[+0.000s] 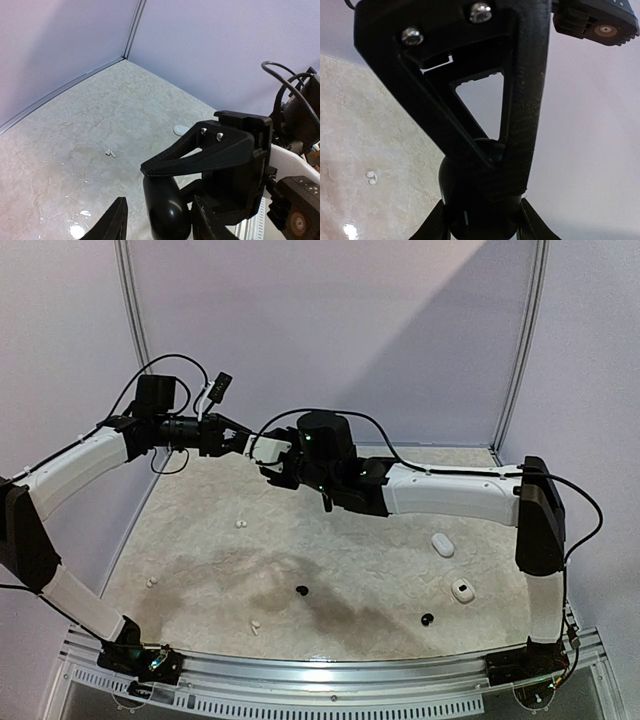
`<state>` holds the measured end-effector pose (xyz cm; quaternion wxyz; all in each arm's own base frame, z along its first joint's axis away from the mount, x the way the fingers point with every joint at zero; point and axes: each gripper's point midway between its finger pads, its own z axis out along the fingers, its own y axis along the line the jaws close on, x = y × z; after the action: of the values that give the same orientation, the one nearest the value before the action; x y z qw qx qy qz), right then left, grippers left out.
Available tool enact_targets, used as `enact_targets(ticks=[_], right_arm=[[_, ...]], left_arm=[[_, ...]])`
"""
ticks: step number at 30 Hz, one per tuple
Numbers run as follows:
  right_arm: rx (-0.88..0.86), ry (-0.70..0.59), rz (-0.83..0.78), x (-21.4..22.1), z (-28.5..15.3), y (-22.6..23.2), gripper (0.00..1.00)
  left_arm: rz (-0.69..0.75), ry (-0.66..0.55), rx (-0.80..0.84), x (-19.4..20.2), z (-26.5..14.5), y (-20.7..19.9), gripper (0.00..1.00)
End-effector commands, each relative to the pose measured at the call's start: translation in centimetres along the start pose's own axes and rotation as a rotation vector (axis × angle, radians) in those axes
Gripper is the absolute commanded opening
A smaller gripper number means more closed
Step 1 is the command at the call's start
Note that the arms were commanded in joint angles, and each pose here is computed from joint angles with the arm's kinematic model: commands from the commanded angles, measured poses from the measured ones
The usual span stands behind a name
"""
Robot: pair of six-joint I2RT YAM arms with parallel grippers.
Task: Insert the wireless bluetooth earbuds into the charging case
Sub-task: Pass from the right arm to the left
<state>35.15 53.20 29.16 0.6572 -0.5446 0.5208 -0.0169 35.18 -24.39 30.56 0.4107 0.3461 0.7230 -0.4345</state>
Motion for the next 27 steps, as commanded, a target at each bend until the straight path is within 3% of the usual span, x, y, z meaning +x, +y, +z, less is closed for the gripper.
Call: enact_targets(ticks=[1,9,14,17,19,20,22,23,24,27], right_arm=[[0.048,-0.070,0.071,-2.4,-1.5,-2.4,0.00],[0.058,-0.098,0.097,-3.2,-1.9,-3.1,0.00],[0.026,-0.109,0.082,-3.4,-1.8,-2.6,0.00],[0.013,-0.110,0.086,-3.4,-1.8,-2.4,0.00],[0.014,-0.105,0.103,-3.4,-1.9,-2.5,0.01],[0.015,-0.096,0.112,-3.4,-1.9,-2.6,0.13],[0.024,-0.069,0.153,-3.5,-2.0,-3.6,0.71],[0.016,-0.044,0.168,-3.3,-2.1,-4.0,0.89],[-0.008,-0.013,0.202,-3.1,-2.3,-4.4,0.97],[-0.165,0.044,0.347,-1.3,-3.6,-5.0,0.99]], left_arm=[[-0.023,0.034,0.012,1.4,0.1,0.1,0.44],[-0.001,0.048,0.020,1.9,0.0,-0.3,0.39],[0.016,0.014,0.028,1.0,0.4,-0.7,0.22],[0.012,0.013,0.023,1.2,0.4,-0.6,0.01],[0.019,0.013,0.020,1.2,0.4,-0.7,0.00],[0.025,0.013,0.022,1.2,0.3,-0.7,0.00],[0.045,0.011,0.033,1.2,0.2,-1.0,0.00],[0.061,0.006,0.036,1.0,0.0,-1.2,0.00],[0.076,0.003,0.038,0.9,-0.1,-1.2,0.00],[0.157,-0.002,0.060,0.8,-0.5,-1.9,0.00]])
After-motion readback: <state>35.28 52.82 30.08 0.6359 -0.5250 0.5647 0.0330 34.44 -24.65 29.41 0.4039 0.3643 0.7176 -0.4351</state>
